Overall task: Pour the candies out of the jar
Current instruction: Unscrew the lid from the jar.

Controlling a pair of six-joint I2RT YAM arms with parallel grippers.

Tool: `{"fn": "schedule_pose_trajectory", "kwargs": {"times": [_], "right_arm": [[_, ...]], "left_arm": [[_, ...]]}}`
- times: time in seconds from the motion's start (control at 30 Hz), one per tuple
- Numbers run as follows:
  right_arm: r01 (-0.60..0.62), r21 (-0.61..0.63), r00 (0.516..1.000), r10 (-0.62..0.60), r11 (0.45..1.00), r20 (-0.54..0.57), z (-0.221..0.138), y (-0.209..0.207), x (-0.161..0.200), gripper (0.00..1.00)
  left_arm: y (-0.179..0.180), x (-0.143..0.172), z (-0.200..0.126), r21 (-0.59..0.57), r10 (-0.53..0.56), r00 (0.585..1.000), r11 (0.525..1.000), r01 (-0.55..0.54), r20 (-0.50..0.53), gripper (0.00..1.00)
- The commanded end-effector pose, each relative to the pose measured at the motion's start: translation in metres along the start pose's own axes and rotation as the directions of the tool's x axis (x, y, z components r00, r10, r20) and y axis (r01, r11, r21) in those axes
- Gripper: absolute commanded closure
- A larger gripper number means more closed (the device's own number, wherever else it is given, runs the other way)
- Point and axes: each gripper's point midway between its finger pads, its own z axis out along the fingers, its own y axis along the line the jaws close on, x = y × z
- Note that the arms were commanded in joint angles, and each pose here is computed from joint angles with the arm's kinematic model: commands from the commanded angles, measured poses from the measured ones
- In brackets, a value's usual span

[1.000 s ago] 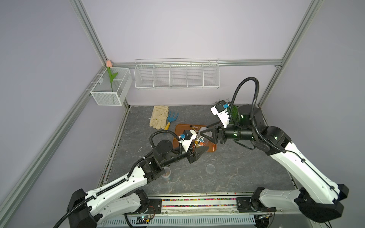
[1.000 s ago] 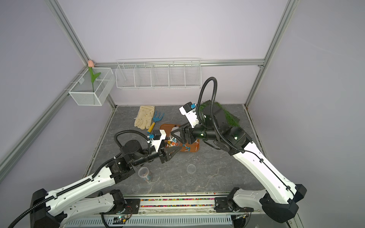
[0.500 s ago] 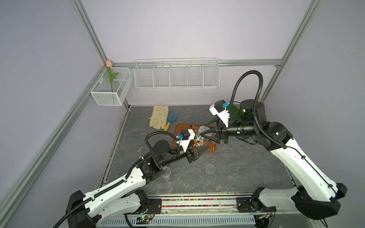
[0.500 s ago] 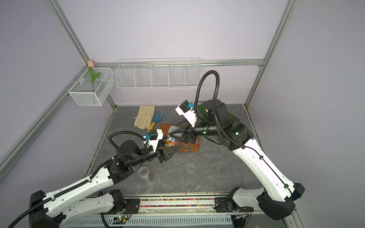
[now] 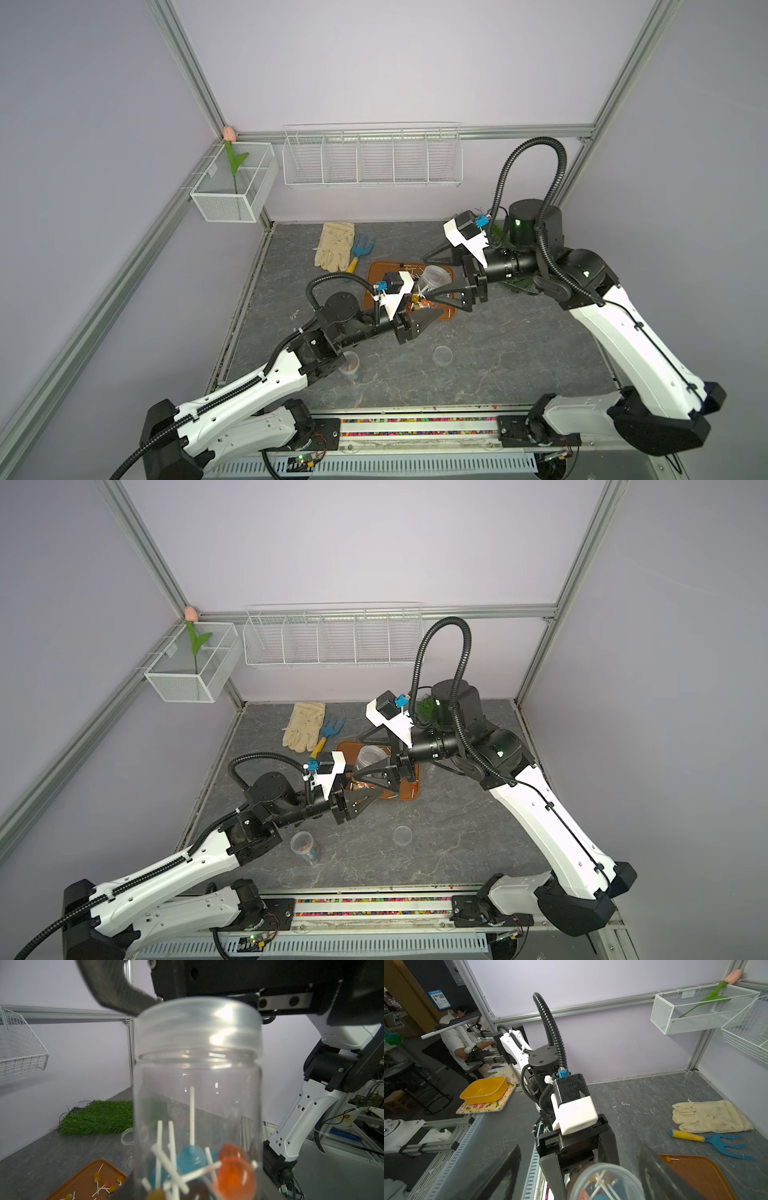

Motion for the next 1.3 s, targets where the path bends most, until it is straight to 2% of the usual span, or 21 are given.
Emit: {"fn": "schedule_pose_trajectory", "kwargs": {"times": [0.0,0.13,0.33,0.5,0.77,1.1,1.27], "right_arm": [[-0.009,0.075,0.998,0.004,0.997,0.065,-0.011,-0.001,-0.016,0.11],[-0.157,0.2,0.987,0.144,0.967,0.077,-0.014,-0.024,-0.007,0.1],[-0.319,0.304,0.948,0.298,0.898,0.115,-0.019,-0.042,0.005,0.08],[-0.39,0.33,0.919,0.385,0.86,0.082,-0.01,-0.049,0.025,0.05],[-0.423,0.313,0.9,0.436,0.85,0.032,0.012,-0.047,0.042,0.01],[-0.417,0.347,0.897,0.442,0.84,0.006,0.017,-0.049,0.053,0.18],[-0.395,0.346,0.909,0.416,0.851,0.015,0.016,-0.048,0.047,0.38]], "left_arm": [[0.003,-0.003,-0.004,-0.025,0.016,1.0,1.0,-0.015,0.015,0.64],[0.007,0.0,-0.007,-0.049,0.021,1.0,0.999,-0.02,0.012,0.64],[0.014,0.008,-0.012,-0.095,0.037,0.999,0.995,-0.038,-0.014,0.63],[0.017,0.012,-0.013,-0.114,0.038,0.999,0.993,-0.039,-0.013,0.63],[0.018,0.014,-0.013,-0.117,0.036,0.999,0.992,-0.038,-0.016,0.64],[0.018,0.014,-0.014,-0.119,0.035,0.999,0.992,-0.036,-0.015,0.64],[0.017,0.012,-0.014,-0.115,0.034,0.999,0.993,-0.035,-0.007,0.64]]}}
